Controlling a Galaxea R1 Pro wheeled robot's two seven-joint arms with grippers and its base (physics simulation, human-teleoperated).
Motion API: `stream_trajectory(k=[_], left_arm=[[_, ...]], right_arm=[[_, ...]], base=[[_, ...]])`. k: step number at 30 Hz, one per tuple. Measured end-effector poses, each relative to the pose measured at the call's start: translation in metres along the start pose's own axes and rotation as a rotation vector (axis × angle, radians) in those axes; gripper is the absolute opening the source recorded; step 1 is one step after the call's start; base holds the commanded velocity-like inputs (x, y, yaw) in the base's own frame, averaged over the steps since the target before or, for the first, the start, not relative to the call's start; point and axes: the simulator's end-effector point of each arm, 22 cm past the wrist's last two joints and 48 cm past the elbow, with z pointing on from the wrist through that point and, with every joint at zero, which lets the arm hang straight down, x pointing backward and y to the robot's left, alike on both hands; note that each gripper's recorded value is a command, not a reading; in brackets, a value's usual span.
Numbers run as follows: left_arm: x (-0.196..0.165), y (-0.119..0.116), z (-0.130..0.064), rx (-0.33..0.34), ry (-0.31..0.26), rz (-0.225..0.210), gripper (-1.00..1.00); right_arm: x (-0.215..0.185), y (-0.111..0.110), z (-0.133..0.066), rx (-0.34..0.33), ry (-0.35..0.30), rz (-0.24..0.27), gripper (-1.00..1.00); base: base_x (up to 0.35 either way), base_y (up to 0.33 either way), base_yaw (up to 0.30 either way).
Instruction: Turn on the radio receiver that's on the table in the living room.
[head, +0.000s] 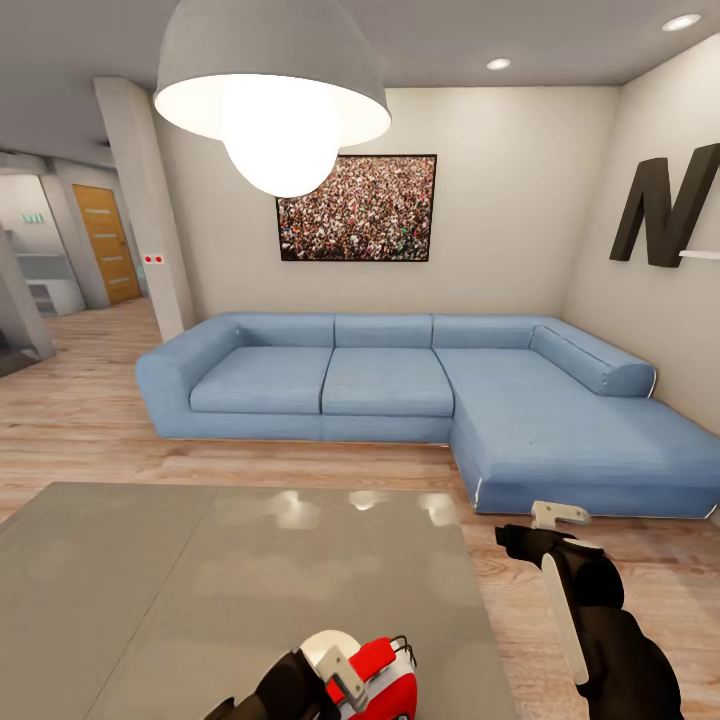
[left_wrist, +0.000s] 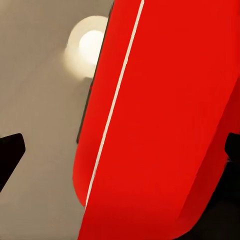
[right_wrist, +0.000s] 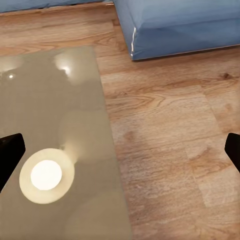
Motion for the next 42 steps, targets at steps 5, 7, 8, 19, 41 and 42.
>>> stream_trajectory(k=[5,7,8,19,41,42], left_arm=[[0.0012,-0.0024,0.0018,0.004,0.006,0.000,1.00],[0.0018,-0.0025,0.0023,0.004,0.008,-0.001,1.00],[0.0020,-0.0025,0.0025,0.004,0.008,-0.002,1.00],[0.0012,-0.0022,0.0021,0.003,0.006,-0.001,-1.00],[0.0008,-0.0015,0.0016,0.003,0.004,-0.005,-1.00],[0.0007,-0.0015,0.0015,0.003,0.004,-0.004,-1.00]], right_arm=[[-0.0001,-0.0002,0.0000,0.000,0.000,0.000,1.00],[-0.0001,-0.0003,0.0000,0.000,0.000,0.000,1.00],[-0.0001,-0.0002,0.0000,0.000,0.000,0.000,1.00],[-0.0001,-0.0003,0.0000,0.000,0.000,0.000,1.00],[-0.0001,-0.0002,0.0000,0.000,0.000,0.000,1.00],[-0.0001,-0.0002,0.0000,0.000,0.000,0.000,1.00]], base=[[0.000,0.000,0.000],[0.000,0.000,0.000],[0.000,0.000,0.000],[0.000,0.000,0.000],[0.000,0.000,0.000],[0.000,0.000,0.000]])
